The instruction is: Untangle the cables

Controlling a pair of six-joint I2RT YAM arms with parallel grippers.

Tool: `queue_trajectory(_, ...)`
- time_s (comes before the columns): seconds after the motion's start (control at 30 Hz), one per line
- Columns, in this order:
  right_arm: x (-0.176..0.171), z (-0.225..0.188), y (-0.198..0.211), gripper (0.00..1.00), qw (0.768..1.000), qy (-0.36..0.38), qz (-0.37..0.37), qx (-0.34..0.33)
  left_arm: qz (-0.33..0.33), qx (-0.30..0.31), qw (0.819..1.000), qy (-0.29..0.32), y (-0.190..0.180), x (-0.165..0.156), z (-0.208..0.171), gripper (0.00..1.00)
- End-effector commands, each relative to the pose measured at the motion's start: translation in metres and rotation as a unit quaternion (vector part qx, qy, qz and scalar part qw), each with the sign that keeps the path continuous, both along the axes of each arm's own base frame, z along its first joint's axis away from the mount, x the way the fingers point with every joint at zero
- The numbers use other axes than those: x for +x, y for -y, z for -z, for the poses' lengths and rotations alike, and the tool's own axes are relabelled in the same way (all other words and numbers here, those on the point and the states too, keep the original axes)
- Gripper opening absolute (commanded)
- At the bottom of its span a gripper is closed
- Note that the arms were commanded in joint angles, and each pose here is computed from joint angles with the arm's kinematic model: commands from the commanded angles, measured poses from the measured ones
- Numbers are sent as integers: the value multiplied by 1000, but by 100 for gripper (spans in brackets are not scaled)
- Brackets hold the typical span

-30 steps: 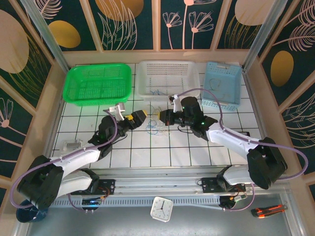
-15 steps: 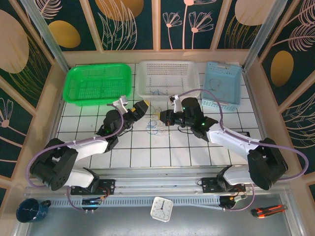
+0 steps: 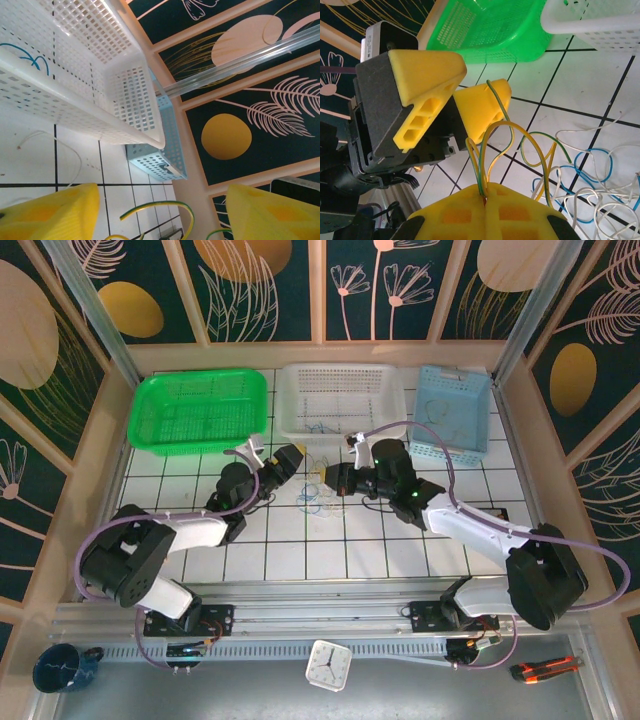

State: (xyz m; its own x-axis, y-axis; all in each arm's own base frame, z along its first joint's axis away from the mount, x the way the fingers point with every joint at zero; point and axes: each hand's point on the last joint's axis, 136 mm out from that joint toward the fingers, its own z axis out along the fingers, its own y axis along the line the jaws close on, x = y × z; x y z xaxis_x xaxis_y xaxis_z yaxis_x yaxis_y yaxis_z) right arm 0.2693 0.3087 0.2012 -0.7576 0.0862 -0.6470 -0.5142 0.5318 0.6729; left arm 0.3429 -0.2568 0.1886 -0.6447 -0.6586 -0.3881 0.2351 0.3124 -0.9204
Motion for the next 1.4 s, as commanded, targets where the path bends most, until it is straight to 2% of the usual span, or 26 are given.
queue_trajectory(0.0,-4,-11,-1,0,1000,10,-5,22,9,-33,999,35,5,5,-25,63)
queue_trajectory(0.33,-4,-8,-2,0,1000,8,-5,20,14,-37,999,33,9,9,-23,38)
queue_trajectory(0.63,0,-1,4,0,1000,7,10,14,19,-33,999,35,10,7,-23,0)
queue_trajectory(0.9,20,16,22,0,997,-23,64,42,11,-32,998,47,-3,-8,-34,0)
queue_trajectory(1.13,38,49,28,0,990,-72,104,54,12,-54,994,96,-15,-29,-89,0)
queue_trajectory(1.27,42,68,22,0,988,-97,100,59,21,-60,990,126,-16,-37,-123,0)
queue_trajectory(1.37,41,73,18,0,987,-108,95,66,27,-51,989,135,-14,-38,-134,0)
